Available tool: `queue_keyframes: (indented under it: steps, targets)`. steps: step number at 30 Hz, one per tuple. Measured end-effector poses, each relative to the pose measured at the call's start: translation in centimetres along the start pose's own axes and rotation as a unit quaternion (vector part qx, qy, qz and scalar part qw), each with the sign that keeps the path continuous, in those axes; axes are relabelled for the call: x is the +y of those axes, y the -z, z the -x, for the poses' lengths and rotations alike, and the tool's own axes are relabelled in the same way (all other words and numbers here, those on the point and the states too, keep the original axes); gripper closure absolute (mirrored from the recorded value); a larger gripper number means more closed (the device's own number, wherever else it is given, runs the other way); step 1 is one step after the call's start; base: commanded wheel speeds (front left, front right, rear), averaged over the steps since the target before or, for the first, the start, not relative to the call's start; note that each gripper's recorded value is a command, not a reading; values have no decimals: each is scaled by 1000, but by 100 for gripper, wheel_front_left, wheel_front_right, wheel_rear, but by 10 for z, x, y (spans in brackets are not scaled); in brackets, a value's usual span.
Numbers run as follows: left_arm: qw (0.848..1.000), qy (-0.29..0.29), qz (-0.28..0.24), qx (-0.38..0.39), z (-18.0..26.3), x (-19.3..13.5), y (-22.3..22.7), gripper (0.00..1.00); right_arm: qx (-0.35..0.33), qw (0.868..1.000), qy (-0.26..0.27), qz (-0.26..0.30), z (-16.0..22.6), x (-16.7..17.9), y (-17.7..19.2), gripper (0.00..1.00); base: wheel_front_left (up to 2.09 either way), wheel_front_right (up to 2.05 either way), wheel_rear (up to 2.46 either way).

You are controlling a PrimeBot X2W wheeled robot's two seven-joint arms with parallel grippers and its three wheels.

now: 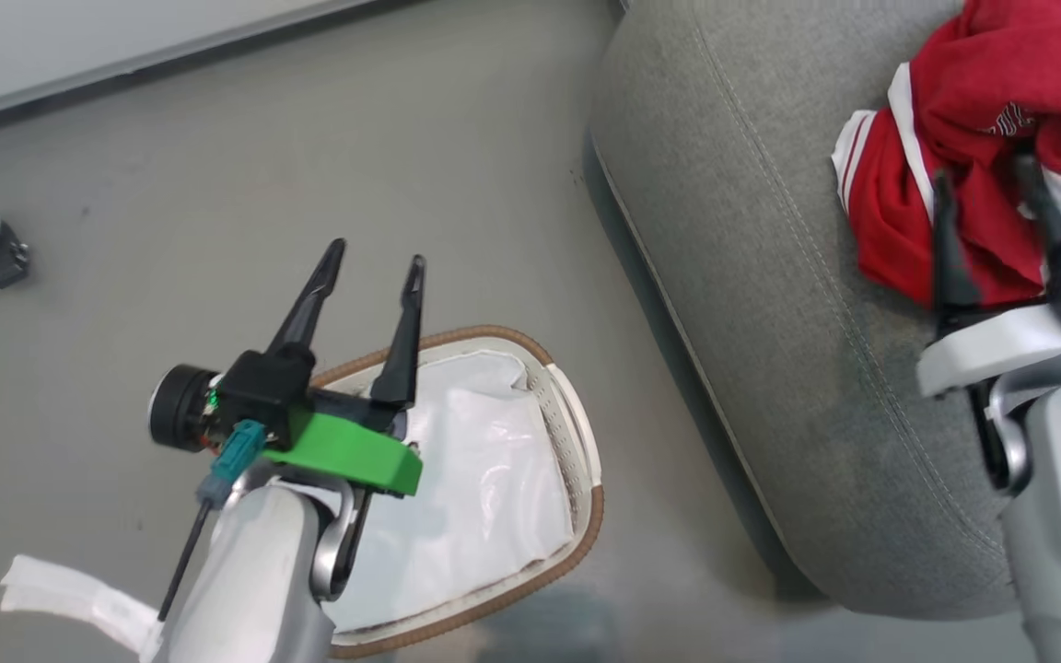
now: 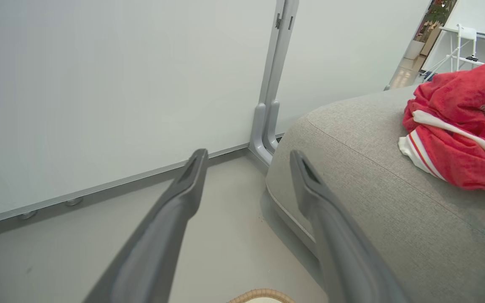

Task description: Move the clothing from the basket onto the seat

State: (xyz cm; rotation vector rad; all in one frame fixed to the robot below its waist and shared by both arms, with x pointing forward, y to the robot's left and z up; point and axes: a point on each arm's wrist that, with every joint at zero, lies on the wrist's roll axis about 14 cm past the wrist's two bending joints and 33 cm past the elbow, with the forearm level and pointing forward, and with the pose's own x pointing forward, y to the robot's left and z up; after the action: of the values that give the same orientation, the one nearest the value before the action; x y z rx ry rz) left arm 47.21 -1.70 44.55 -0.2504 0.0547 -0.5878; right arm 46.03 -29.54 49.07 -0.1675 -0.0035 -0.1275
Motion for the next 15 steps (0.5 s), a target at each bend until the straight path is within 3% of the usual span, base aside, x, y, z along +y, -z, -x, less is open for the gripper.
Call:
queue_keyframes:
  steps: [7,15]
  targets:
    - [996,-86,-9,-5,36,38,-13,0,-42,994,-83,-53,2,70,-28,0,0,0,0]
    - [982,-187,-31,-3,85,81,-23,0,-54,986,-119,-103,10,110,-39,0,0,0,0]
